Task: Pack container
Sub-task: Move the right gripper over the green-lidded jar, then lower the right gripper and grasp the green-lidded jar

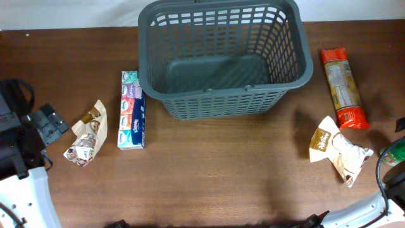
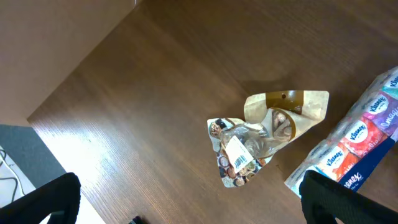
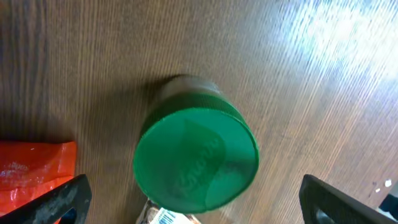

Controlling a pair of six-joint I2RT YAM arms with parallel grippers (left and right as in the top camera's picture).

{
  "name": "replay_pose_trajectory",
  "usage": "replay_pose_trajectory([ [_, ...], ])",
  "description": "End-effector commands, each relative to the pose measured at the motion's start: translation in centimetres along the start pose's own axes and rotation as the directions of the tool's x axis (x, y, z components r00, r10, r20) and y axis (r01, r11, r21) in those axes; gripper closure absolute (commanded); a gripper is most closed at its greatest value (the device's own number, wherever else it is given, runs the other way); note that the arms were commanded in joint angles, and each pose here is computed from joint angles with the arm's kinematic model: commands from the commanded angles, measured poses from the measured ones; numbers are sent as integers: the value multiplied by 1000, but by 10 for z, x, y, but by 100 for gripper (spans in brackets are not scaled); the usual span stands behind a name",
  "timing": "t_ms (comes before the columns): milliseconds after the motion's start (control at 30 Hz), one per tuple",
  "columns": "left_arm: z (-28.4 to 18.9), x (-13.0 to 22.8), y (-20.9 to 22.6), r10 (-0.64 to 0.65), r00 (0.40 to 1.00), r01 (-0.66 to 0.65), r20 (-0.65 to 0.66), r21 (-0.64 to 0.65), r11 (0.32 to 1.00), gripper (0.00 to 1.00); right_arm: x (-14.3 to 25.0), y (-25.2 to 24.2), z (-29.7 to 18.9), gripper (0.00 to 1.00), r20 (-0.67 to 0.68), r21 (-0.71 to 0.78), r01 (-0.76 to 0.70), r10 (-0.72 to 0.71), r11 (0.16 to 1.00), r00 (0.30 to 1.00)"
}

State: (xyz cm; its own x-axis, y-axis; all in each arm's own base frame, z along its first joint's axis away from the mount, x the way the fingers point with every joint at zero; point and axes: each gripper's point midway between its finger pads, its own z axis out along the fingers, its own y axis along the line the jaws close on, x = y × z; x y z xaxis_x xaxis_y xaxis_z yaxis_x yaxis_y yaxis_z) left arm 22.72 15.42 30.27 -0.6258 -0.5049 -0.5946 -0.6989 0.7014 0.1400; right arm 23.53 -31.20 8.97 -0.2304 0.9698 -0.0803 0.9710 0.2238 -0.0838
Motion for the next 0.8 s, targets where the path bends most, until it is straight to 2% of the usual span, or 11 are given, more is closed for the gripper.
replay_pose_trajectory([
  [0, -7, -4, 2, -14, 1000, 13, 26, 12, 1000, 1, 6, -6, 13, 1, -25, 17, 10, -10, 1000, 1000],
  [433, -7, -4, 2, -14, 1000, 13, 26, 12, 1000, 1, 7, -5, 27, 1, -20, 6, 31, -31, 999, 999],
  [767, -7, -4, 2, -14, 1000, 13, 26, 12, 1000, 1, 4, -17, 40, 1, -72, -23, -27, 25, 999, 997],
])
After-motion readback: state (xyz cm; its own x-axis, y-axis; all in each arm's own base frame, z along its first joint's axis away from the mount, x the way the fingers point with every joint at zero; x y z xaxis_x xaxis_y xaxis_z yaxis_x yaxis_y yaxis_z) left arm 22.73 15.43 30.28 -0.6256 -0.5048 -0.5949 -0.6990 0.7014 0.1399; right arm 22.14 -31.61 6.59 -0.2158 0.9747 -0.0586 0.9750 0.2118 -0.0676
